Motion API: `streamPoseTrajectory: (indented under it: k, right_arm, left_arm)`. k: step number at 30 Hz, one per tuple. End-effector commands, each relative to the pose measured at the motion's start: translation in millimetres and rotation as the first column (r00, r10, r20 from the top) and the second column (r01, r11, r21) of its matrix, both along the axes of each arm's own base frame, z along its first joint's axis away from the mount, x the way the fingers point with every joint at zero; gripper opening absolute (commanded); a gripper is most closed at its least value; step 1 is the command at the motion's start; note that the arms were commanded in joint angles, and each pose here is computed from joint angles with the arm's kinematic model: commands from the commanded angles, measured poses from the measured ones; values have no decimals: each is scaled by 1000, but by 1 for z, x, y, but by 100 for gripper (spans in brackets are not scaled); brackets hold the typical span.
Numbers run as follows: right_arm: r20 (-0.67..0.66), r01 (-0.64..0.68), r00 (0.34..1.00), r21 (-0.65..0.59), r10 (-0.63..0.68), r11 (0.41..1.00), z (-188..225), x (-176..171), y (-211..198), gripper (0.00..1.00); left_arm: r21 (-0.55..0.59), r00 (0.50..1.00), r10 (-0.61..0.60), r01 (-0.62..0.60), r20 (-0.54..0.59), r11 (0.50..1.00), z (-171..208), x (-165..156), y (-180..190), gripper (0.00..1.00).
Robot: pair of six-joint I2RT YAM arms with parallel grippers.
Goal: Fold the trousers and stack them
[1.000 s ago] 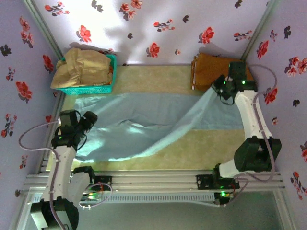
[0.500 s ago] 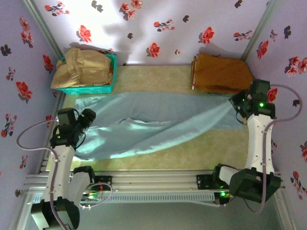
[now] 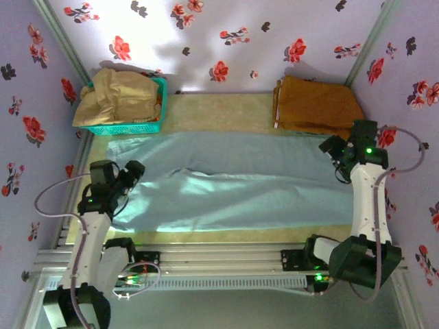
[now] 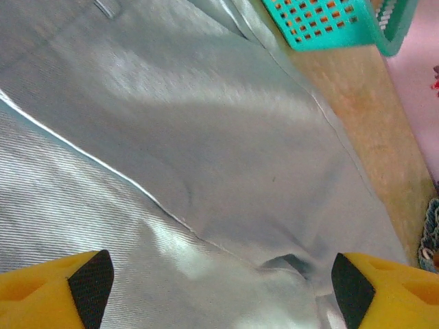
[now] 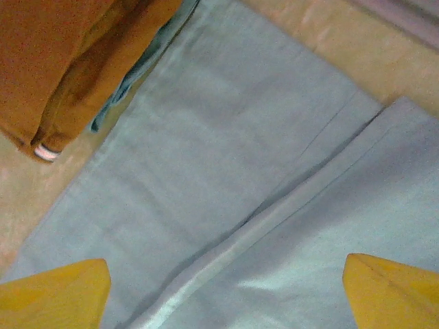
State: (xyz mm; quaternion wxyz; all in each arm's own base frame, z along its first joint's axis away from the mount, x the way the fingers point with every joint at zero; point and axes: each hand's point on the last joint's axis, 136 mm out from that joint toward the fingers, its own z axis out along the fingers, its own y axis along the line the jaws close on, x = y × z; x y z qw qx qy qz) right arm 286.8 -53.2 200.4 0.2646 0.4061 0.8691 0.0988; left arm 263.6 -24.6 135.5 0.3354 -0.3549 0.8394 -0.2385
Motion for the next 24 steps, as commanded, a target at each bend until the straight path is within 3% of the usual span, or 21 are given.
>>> streamPoseTrajectory:
  k: [1, 5, 9, 12, 16, 24]
  right_arm:
    - [-67, -75, 994, 94, 81, 993, -37, -16, 37, 85]
    - [-150, -69, 984, 144, 91, 987, -76, -60, 56, 70]
    - [-235, -64, 966, 181, 107, 981, -103, -107, 69, 40]
    - [-304, -61, 945, 191, 118, 980, -124, -127, 76, 39]
    - [-380, -63, 915, 197, 136, 978, -137, -144, 86, 50]
    - [-478, -54, 867, 196, 143, 979, -159, -170, 102, 48]
  left_arm:
    - [-40, 996, -85, 86, 18, 996, -3, 4, -32, 83]
    - [13, 981, -194, 194, -19, 981, -8, -17, -64, 80]
    - [67, 960, -271, 276, -66, 959, -23, -48, -92, 78]
    - [106, 950, -296, 306, -104, 946, -41, -53, -108, 78]
    - [117, 931, -326, 347, -166, 930, -66, -53, -129, 75]
    - [131, 941, -297, 318, -160, 939, -79, -55, -128, 75]
